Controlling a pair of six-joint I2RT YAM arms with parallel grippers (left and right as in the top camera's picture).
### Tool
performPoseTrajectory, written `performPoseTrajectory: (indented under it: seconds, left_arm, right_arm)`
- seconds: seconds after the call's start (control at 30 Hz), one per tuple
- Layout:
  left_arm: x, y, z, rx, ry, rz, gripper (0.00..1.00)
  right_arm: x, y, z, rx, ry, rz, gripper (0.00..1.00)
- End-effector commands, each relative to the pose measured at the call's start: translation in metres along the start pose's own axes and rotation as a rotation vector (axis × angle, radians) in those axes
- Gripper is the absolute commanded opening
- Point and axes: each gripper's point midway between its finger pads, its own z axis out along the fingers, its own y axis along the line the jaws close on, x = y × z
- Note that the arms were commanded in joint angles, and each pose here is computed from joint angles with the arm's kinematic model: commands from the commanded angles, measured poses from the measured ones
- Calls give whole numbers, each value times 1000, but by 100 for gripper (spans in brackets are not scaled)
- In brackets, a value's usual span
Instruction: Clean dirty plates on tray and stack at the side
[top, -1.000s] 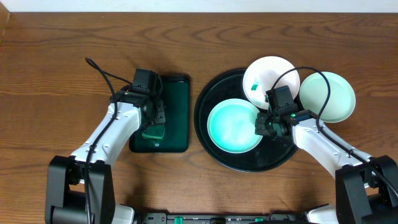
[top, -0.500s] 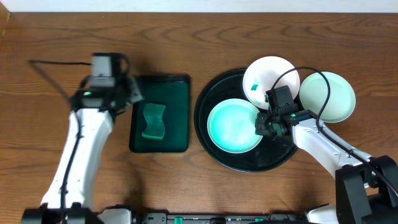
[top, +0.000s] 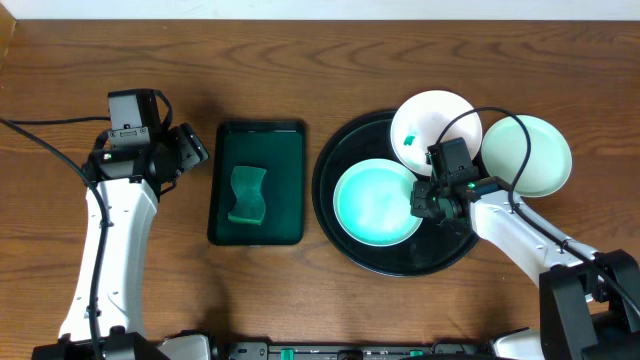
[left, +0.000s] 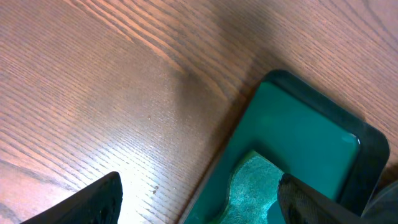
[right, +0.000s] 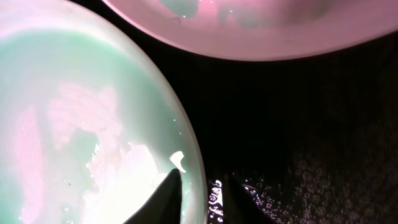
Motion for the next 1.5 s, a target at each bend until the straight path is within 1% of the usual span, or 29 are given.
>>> performPoseTrajectory:
  seconds: [0.0, 0.1, 0.17, 0.27, 0.33, 0.37, 1.47]
  left_arm:
    - [-5, 1, -3, -6, -12, -5, 80]
    - [-5, 1, -3, -6, -12, -5, 81]
    - [-5, 1, -3, -6, -12, -5, 80]
    - [-5, 1, -3, -6, -12, -5, 80]
    - [-5, 1, -3, -6, -13, -5, 81]
    - [-5, 1, -3, -6, -12, -5, 81]
    - [-5, 1, -3, -6, -12, -5, 81]
  right_arm:
    - [-2, 5, -3, -13, -11, -18, 24]
    - [1, 4, 2, -7, 3, -16, 24]
    - [3, 3, 5, -3, 12, -16, 22]
    - [3, 3, 5, -2, 14, -16, 15]
    - [2, 3, 5, -4, 9, -16, 3]
    - [2, 3, 5, -5, 9, -16, 1]
    - [3, 1, 5, 0, 16, -11, 1]
